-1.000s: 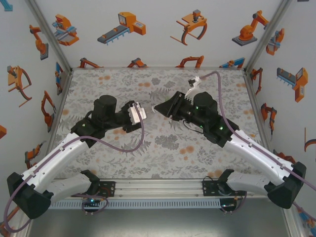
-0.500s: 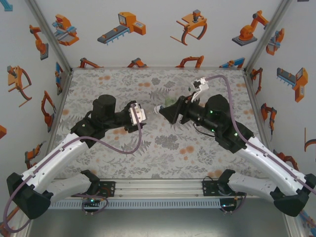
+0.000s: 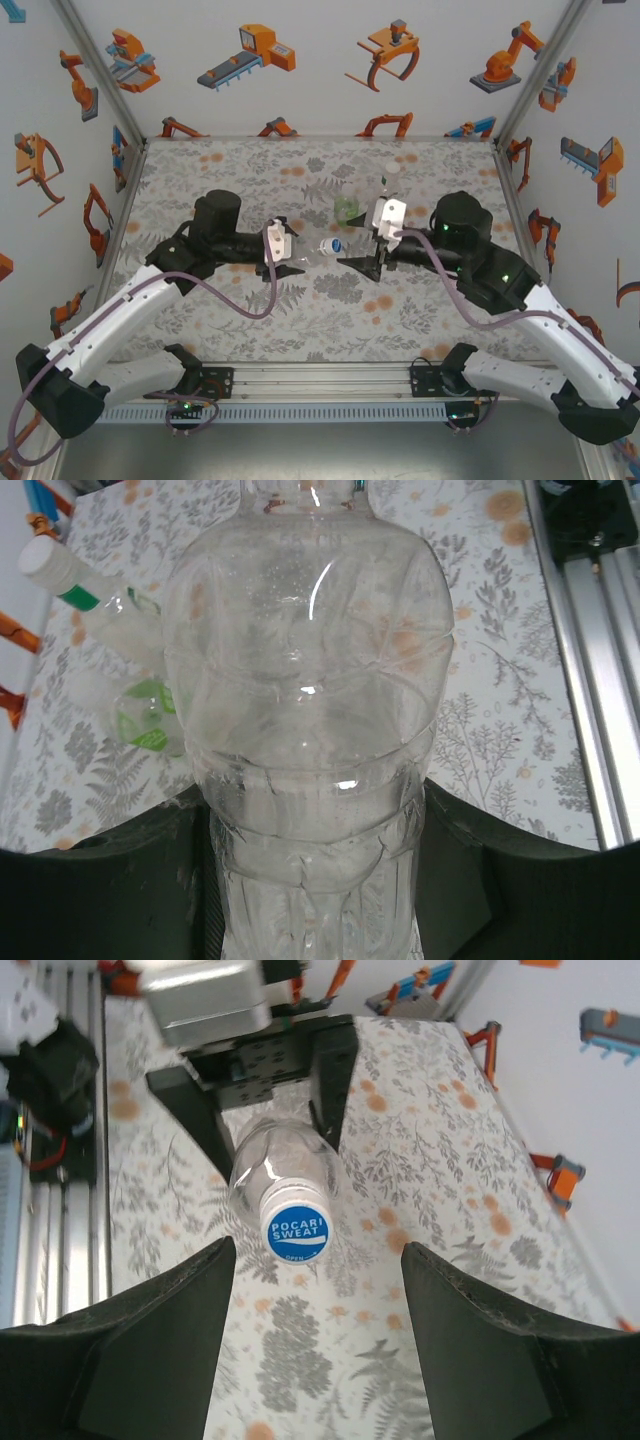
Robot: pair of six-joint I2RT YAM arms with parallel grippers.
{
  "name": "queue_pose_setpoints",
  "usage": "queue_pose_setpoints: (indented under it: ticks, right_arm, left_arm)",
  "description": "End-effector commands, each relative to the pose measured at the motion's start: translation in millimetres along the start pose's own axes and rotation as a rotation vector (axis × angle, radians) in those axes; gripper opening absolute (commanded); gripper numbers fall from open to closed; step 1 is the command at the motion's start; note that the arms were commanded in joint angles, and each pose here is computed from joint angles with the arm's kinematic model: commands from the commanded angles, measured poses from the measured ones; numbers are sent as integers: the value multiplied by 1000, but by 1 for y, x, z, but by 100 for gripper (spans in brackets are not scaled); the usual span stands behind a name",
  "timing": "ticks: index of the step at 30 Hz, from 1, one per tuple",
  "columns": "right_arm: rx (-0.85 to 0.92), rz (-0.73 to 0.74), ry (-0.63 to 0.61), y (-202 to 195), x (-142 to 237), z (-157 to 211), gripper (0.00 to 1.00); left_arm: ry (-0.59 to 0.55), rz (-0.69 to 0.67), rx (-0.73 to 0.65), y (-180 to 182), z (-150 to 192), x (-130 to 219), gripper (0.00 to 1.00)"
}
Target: Screw on the bottle caps
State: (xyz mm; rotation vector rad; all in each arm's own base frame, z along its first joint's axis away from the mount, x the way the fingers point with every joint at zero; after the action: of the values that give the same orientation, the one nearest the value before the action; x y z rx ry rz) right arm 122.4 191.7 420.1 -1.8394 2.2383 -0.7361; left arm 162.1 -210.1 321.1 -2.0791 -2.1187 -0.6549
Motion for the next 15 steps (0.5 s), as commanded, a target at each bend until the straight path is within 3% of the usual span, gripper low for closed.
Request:
queue_pose_setpoints:
  ticks: [1, 15]
  right_arm:
    - [182, -139, -26, 11, 2, -4, 63]
    - [204, -186, -91, 10, -12, -6, 46]
  left_arm:
    - [-36, 74, -29, -5, -10, 2, 0]
    - [-29, 75, -33, -6, -11, 3, 0]
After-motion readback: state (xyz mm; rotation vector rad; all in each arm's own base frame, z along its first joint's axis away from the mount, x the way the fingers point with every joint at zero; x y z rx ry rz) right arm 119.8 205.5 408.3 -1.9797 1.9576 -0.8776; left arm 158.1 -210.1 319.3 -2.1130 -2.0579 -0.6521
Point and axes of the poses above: each hand's point on the last joint's axis, 136 mm out from that joint toward the fingers, its own x axis back along the fingers, its own y axis along the line the jaws close on, z = x × y, the point moved 9 cm from there along x, back along the fingers, and after that the axes turned 8 degrees about x, right-handed, at the moved point
